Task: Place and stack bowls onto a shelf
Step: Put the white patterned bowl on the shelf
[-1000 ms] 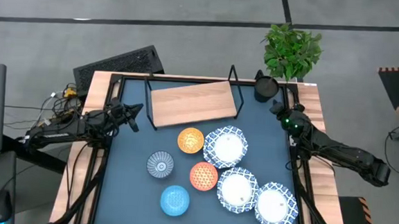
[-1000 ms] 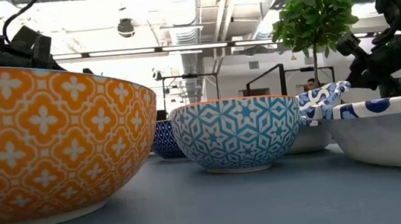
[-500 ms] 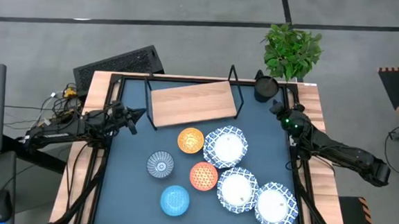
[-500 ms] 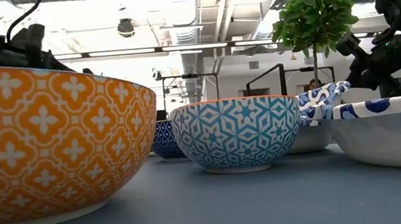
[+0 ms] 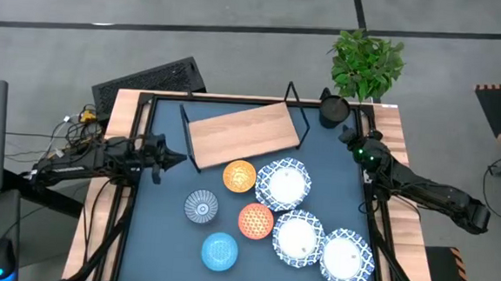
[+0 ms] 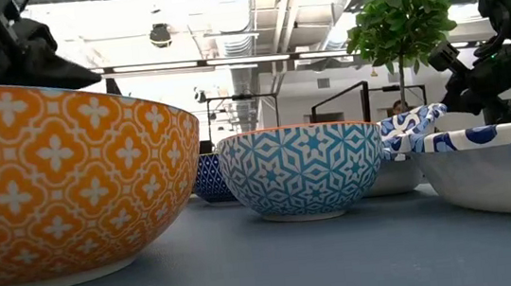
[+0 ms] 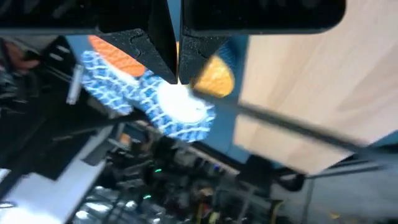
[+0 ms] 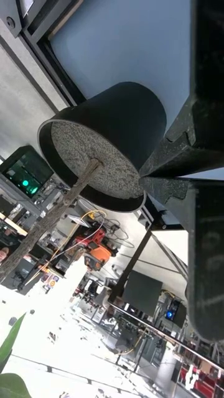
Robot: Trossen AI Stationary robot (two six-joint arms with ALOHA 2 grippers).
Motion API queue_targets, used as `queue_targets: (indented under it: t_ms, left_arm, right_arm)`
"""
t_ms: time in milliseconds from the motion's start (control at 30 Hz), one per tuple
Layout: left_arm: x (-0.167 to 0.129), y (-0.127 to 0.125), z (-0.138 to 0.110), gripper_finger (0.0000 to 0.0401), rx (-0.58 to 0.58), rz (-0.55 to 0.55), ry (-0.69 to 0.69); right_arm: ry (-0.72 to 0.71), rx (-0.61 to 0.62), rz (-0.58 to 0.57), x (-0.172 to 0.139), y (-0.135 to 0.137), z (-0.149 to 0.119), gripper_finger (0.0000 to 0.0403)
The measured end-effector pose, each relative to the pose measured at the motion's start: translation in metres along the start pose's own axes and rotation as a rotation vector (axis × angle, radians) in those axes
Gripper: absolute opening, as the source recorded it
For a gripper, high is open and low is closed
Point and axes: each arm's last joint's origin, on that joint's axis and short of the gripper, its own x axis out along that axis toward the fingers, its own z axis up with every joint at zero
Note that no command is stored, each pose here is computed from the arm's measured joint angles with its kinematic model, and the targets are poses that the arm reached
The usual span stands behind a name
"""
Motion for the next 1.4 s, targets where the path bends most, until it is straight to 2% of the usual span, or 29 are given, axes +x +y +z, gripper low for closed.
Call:
queue_targets:
  t_ms: [67, 333, 467, 600, 733, 800, 933, 1067, 1267, 1400]
  left_arm:
    - [0.000, 0.001, -0.002, 0.0000, -0.002, -0.006, 0.030]
    - [-0.001, -0.008, 0.004, 0.0000, 0.017, -0.213, 0.022]
    - [-0.002, -0.014, 0.013, 0.0000, 0.014, -0.286, -0.062]
    - [-0.005, -0.017, 0.024, 0.0000, 0.001, -0.292, -0.190]
    - [-0.008, -0.018, 0.034, 0.0000, 0.018, -0.213, -0.351]
    - [-0.010, -0.020, 0.038, 0.0001, 0.048, -0.237, -0.396]
    - [-0.013, -0.025, 0.042, 0.0020, 0.082, -0.320, -0.431]
    - [-0.012, -0.025, 0.042, 0.0054, 0.101, -0.334, -0.420]
    - [-0.001, -0.023, 0.036, 0.0103, 0.100, -0.306, -0.331]
    - [0.010, -0.021, 0.032, 0.0113, 0.061, -0.298, -0.249]
  right_arm:
    - [0.000, 0.000, 0.000, 0.000, 0.000, 0.000, 0.0036]
    - [-0.011, 0.005, 0.000, 0.000, 0.000, 0.001, 0.0036]
    - [-0.009, 0.011, 0.010, 0.000, 0.001, 0.001, 0.0036]
    - [-0.005, -0.008, 0.007, 0.000, 0.000, 0.001, 0.0036]
    - [-0.011, -0.070, 0.015, 0.000, 0.001, 0.001, 0.0036]
    - [0.003, -0.128, 0.083, 0.000, 0.006, 0.003, 0.0036]
    - [0.043, -0.341, 0.359, -0.004, 0.024, 0.007, 0.0037]
    - [0.027, -0.446, 0.575, -0.011, 0.037, 0.009, 0.0053]
    - [0.042, -0.457, 0.663, -0.016, 0.043, 0.008, 0.0113]
    - [0.074, -0.471, 0.722, -0.020, 0.048, 0.007, 0.0152]
